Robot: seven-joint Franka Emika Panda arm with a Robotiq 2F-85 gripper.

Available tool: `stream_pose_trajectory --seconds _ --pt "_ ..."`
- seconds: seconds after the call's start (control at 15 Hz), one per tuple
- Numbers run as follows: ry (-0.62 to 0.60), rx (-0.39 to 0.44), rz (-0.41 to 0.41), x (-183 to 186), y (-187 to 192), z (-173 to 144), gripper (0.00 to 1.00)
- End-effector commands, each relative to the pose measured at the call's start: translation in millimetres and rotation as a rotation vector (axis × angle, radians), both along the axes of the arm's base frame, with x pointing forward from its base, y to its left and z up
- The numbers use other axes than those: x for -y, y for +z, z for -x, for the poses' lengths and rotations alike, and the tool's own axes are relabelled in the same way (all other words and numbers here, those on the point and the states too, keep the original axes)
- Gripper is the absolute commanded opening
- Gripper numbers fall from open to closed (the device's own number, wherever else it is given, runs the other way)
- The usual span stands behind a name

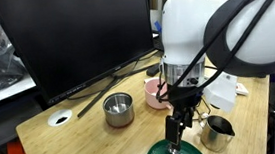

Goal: Take one spoon on the plate and put it in the silver jar

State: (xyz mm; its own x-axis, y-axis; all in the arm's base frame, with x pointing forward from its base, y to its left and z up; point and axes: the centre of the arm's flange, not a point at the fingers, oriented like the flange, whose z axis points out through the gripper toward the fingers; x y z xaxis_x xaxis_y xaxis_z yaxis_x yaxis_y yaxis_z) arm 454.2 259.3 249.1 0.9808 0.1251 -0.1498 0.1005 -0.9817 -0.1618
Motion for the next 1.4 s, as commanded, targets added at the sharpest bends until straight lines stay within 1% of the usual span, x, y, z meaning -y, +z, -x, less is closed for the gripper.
stream_pose_trajectory --seconds 0.0,0.2,0.73,1.07,1.33 --pt "0.000 0.000 0.000 0 0 0 1.00" --pt "-0.014 -0.008 -0.019 -3 -5 0 1.00" --pt "-0.179 -0.033 -0.034 -17 -43 9 1.00" --pt "-0.362 0.014 -0.004 -17 -57 12 1.00" --pt "-0.480 0.006 0.005 -7 -61 13 1.00"
